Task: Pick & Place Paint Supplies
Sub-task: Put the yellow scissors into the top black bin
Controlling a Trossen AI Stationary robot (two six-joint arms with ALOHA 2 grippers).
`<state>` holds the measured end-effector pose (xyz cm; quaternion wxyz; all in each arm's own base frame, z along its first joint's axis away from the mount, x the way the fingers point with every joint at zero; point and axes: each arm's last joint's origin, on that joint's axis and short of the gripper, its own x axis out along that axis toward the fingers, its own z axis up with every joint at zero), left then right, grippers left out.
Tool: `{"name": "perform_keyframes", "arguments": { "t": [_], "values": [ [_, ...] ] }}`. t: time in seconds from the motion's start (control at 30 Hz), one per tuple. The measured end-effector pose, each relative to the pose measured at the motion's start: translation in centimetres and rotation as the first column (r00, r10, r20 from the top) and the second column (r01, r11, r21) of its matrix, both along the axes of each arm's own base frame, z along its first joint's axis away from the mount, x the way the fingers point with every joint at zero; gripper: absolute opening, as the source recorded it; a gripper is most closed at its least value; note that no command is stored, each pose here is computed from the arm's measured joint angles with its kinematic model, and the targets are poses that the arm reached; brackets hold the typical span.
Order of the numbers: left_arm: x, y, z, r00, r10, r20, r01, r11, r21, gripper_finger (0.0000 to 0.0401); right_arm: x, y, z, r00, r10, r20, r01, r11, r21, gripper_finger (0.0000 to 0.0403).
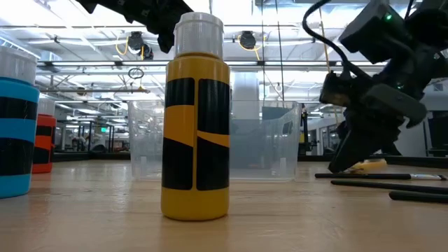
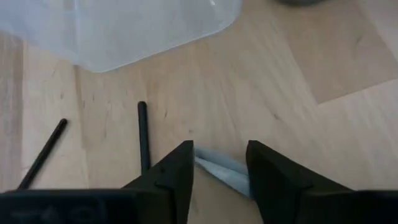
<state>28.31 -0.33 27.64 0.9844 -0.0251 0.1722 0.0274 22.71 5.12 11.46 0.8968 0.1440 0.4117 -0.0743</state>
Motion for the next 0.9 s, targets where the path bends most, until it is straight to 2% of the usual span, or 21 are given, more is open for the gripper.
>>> {"name": "perform_keyframes", "arguments": {
  "t": [0.17, 0.37, 0.57, 0.63, 0.7, 0.8, 0.9],
  "values": [
    [0.0, 0.0, 0.0, 1.000, 0.000, -0.001, 0.000, 1.000, 0.000, 0.0189, -1.2, 0.2, 0.6, 0.996, -0.016, -0.083, 0.024, 0.995, 0.099, 0.0114],
    [0.0, 0.0, 0.0, 1.000, 0.000, -0.004, 0.000, 1.000, 0.000, 0.0189, -4.0, 0.4, 2.3, 0.979, -0.070, -0.193, 0.095, 0.987, 0.127, 0.0083],
    [0.0, 0.0, 0.0, 1.000, 0.001, -0.002, -0.001, 1.000, -0.001, 0.0189, -5.4, 0.1, 4.0, 0.982, -0.116, -0.146, 0.132, 0.986, 0.102, 0.0057],
    [0.0, 0.0, 0.0, 1.000, 0.001, -0.002, -0.001, 1.000, -0.001, 0.0189, -5.6, 0.0, 4.4, 0.985, -0.119, -0.122, 0.129, 0.989, 0.073, 0.0048],
    [0.0, 0.0, 0.0, 1.000, 0.001, -0.002, -0.001, 1.000, -0.001, 0.0189, -5.8, -0.3, 4.6, 0.984, -0.150, -0.096, 0.151, 0.988, 0.004, 0.0038],
    [0.0, 0.0, 0.0, 1.000, 0.000, -0.001, 0.000, 1.000, 0.003, 0.0189, -5.8, -1.0, 4.8, 0.974, -0.226, -0.033, 0.220, 0.967, -0.131, 0.0021],
    [0.0, 0.0, 0.0, 1.000, 0.000, -0.001, 0.000, 1.000, 0.003, 0.0189, -5.3, -1.6, 4.9, 0.971, -0.238, 0.006, 0.233, 0.948, -0.218, 0.0006]
  ]
}}
